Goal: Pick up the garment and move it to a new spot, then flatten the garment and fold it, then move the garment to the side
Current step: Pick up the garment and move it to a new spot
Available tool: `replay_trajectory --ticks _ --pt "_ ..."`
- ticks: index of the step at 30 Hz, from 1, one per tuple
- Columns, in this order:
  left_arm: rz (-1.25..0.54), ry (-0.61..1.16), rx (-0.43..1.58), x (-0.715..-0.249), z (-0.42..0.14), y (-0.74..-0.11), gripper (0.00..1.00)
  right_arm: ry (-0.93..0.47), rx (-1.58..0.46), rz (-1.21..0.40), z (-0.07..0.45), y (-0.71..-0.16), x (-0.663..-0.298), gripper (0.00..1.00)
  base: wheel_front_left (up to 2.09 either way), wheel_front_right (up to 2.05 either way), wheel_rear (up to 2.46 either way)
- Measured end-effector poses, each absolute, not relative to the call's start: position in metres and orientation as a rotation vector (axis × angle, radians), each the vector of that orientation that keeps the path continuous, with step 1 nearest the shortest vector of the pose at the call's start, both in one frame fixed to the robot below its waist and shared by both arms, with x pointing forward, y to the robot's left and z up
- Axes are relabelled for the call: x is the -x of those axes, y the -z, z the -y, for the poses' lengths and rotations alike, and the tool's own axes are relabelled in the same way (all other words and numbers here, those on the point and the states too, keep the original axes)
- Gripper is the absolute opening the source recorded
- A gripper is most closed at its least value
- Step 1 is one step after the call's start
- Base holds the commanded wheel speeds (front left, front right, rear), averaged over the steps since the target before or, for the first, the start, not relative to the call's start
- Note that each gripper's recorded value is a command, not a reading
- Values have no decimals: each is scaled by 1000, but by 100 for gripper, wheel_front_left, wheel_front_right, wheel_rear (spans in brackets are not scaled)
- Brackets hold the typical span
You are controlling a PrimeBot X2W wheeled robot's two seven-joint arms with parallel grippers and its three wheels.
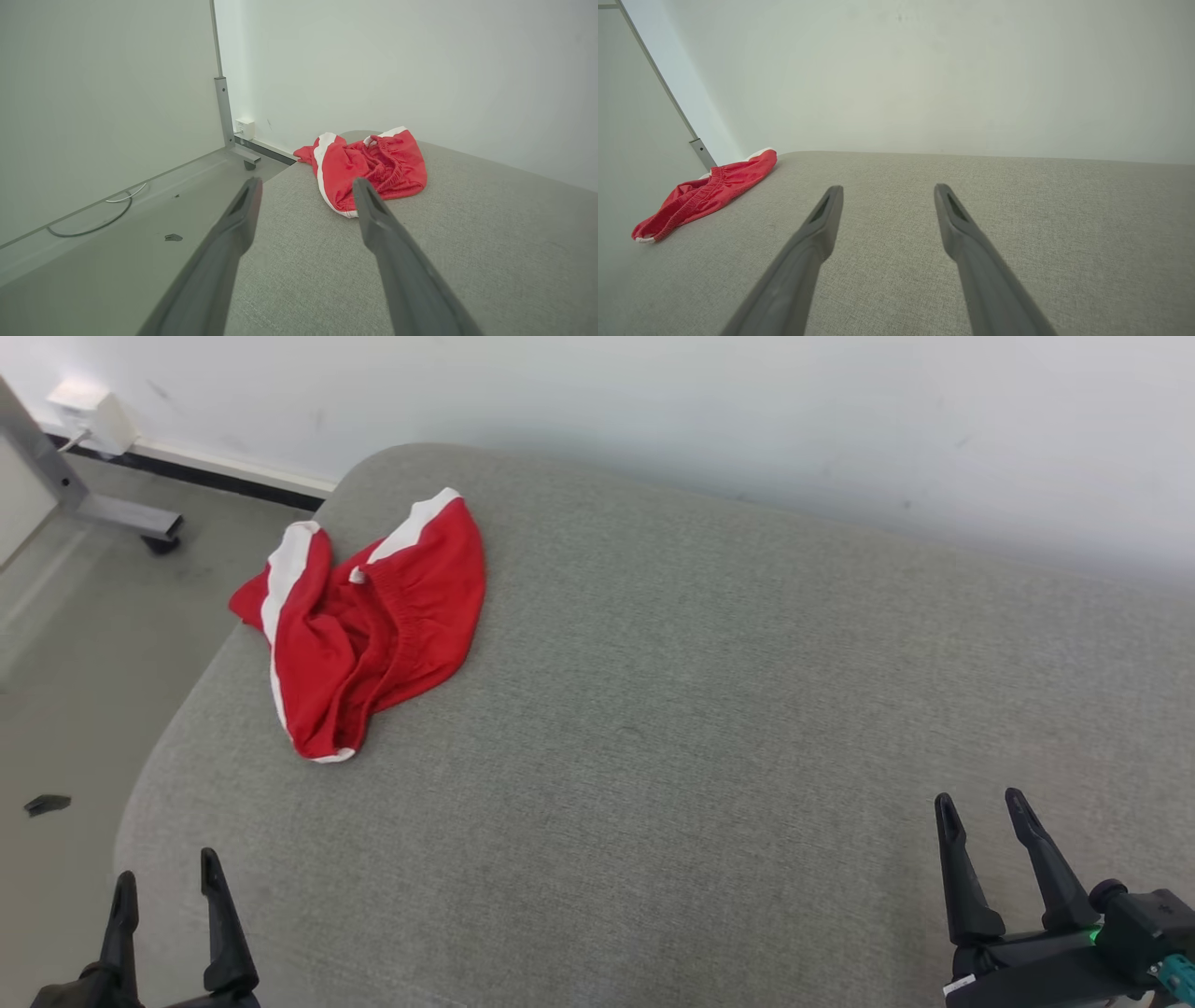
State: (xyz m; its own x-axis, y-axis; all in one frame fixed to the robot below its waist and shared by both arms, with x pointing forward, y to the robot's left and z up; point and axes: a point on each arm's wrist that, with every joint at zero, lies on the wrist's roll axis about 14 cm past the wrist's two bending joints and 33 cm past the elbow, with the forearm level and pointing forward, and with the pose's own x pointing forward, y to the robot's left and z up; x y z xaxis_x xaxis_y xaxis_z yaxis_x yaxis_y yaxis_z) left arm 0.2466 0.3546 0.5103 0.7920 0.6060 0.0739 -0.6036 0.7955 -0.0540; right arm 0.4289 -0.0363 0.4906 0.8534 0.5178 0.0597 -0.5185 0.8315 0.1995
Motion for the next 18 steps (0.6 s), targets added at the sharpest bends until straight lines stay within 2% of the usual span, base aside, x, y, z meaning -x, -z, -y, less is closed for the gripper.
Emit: replay_trajectory --ticks 12,18 --pt "77 -688 36 -243 -363 -506 100 -557 -212 -5 35 -487 -431 100 0 0 0" --pt "127 -646 31 -279 -364 -523 100 -525 -202 6 49 -486 -441 100 0 0 0"
